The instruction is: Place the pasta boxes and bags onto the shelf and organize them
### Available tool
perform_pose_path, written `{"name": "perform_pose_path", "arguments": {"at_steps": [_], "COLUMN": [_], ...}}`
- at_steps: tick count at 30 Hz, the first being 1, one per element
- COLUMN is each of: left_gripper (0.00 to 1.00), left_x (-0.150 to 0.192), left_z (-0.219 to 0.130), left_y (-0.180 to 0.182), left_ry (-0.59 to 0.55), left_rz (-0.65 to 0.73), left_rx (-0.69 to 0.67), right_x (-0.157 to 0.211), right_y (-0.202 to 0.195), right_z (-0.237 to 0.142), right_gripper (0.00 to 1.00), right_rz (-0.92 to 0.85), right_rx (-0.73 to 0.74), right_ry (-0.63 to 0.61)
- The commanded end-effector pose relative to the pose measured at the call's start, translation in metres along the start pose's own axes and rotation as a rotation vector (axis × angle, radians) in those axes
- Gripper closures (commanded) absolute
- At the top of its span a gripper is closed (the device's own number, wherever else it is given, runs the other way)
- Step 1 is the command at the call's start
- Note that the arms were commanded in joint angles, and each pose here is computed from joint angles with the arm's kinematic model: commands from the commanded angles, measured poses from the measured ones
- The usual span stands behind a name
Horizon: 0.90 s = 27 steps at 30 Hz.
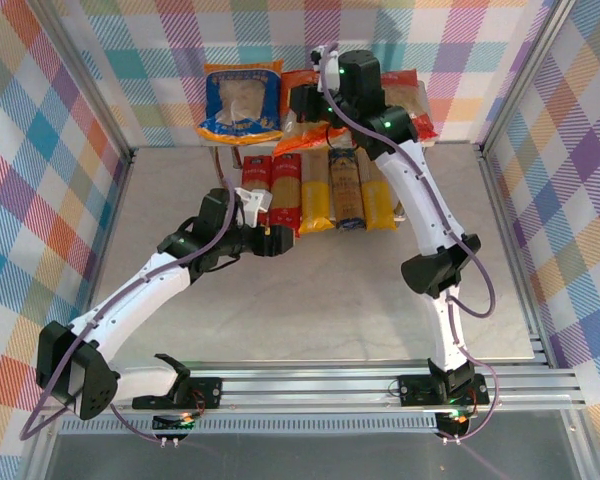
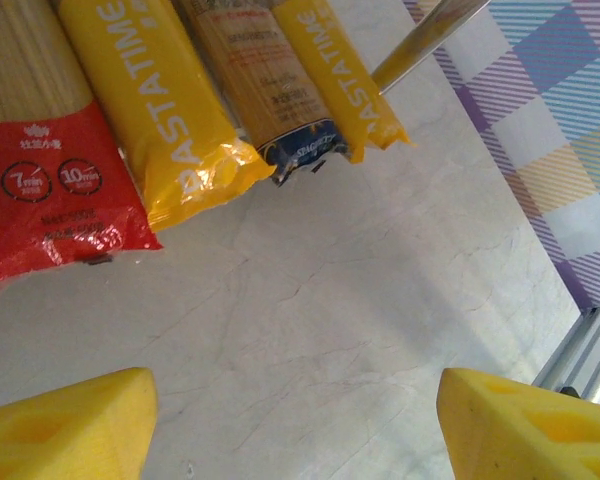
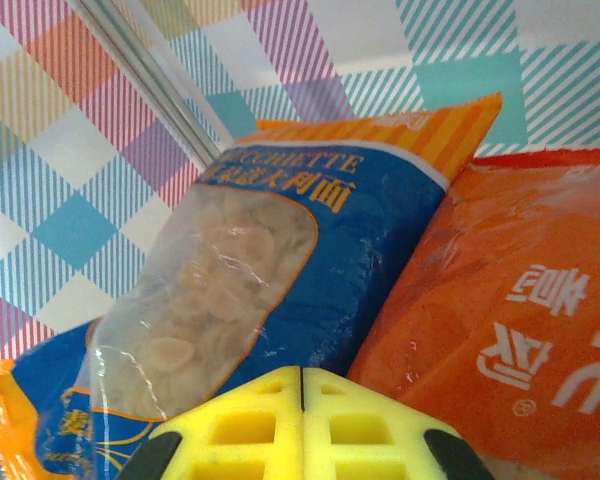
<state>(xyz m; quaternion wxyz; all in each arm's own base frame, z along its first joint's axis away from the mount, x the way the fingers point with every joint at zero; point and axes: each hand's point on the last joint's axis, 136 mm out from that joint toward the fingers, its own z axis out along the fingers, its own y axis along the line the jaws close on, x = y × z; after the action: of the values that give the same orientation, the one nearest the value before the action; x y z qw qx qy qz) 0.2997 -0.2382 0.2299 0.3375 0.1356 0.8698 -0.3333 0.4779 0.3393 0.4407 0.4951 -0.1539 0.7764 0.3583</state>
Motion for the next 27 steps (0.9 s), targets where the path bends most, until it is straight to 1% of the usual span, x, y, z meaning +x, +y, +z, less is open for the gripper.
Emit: {"name": "perform_pose_path", "arguments": {"at_steps": [1,5,10,12,13,15,17,19,23,27], "left_gripper": [0.26,0.26,0.25,0.25,0.24,0.24,0.23,0.22,0.22,0.22], "left_x": [0.002,0.002,0.001,0.001,0.000,0.000,0.000,0.000,0.002,0.003], "left_z": [-0.008,-0.010,-0.009,-0.010,-0.010,-0.012,-0.016,-0.019,-0.024,-0.027], "left_y": [0.008,0.012,0.017,0.019,0.020,0.022,0.026,0.030,0.038,0.042], "left_ry": [-0.008,-0.008,-0.007,-0.006,-0.010,-0.015,-0.024,-0.033,-0.047,-0.055], "left_rz": [0.009,0.004,-0.003,-0.009,-0.011,-0.013,-0.016,-0.019,-0.028,-0.031], "left_rx": [-0.027,-0.035,-0.041,-0.047,-0.051,-0.063,-0.082,-0.100,-0.125,-0.141], "right_x": [0.018,0.042,0.060,0.063,0.064,0.063,0.055,0.043,0.003,-0.040], "right_y": [-0.007,-0.033,-0.043,-0.044,-0.045,-0.041,-0.034,-0.025,-0.005,0.008], "right_z": [0.000,-0.001,0.001,0.002,0.003,0.004,0.003,0.000,-0.014,-0.040], "right_gripper": [0.97,0.97,0.96,0.91,0.84,0.76,0.65,0.60,0.57,0.54], "right_rz": [-0.003,0.022,0.042,0.048,0.048,0.046,0.040,0.027,-0.014,-0.069], "right_rx": [0.042,0.173,0.208,0.210,0.209,0.190,0.158,0.119,0.064,0.071], "right_ry": [0.065,0.140,0.200,0.209,0.211,0.208,0.185,0.146,0.011,-0.139]}}
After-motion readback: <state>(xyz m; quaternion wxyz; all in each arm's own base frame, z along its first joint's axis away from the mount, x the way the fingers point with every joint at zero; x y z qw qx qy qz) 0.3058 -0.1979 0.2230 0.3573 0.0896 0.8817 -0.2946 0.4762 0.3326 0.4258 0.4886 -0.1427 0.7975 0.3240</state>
